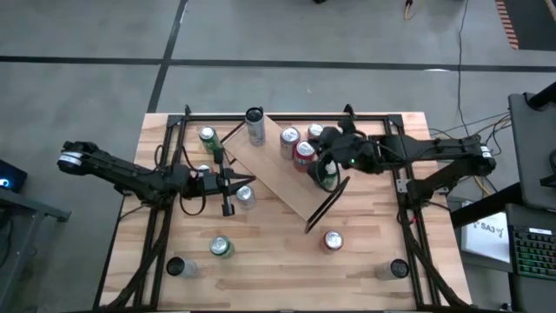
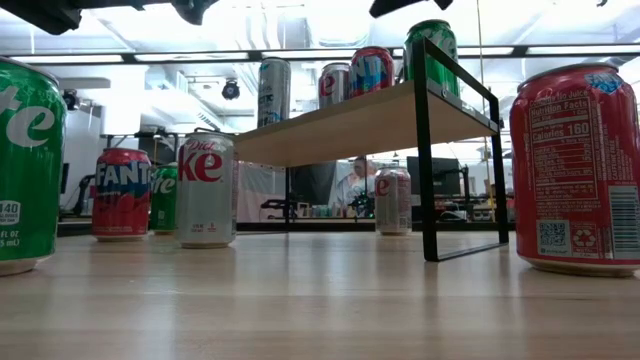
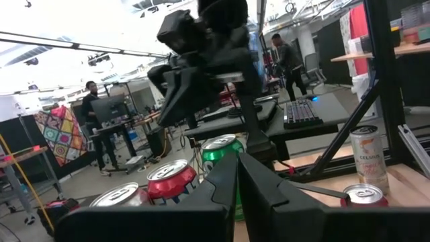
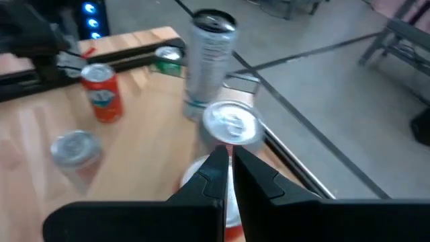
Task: Place canned beverage on shelf
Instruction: Adjust the orange soda can on the shelf
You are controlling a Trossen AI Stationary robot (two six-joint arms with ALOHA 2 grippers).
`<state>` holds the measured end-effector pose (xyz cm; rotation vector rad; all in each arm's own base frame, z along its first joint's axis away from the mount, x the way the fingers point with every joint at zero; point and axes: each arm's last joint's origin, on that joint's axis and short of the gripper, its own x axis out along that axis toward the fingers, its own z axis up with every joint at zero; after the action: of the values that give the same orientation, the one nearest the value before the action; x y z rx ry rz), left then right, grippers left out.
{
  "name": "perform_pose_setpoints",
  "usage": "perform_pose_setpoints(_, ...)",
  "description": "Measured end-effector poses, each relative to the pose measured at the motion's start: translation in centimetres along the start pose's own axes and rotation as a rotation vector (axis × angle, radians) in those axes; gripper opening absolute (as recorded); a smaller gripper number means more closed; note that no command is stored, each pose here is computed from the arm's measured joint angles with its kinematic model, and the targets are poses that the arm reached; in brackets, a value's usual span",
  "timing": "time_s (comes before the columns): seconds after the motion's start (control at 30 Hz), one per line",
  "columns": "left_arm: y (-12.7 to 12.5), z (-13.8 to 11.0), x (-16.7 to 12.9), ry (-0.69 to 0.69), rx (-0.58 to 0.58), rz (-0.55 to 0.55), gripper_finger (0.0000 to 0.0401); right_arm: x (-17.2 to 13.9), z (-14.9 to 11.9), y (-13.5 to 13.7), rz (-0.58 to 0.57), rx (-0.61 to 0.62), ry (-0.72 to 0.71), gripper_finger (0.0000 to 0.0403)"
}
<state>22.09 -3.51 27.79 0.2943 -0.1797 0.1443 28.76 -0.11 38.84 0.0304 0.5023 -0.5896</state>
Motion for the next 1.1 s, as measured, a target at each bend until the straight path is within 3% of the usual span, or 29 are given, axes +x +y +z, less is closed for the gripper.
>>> perform_pose_setpoints(0.43,0.0,0.0,0.0,0.0,0.001,0.0,0.0,1.7,-0.5,-2.4,0.037,0.01,0.131,0.0012)
perform_pose_setpoints(1.1,0.0,0.0,0.0,0.002,0.003,0.0,0.0,3.3,-1.3,-1.6,0.048,-0.035,0.193,0.0012)
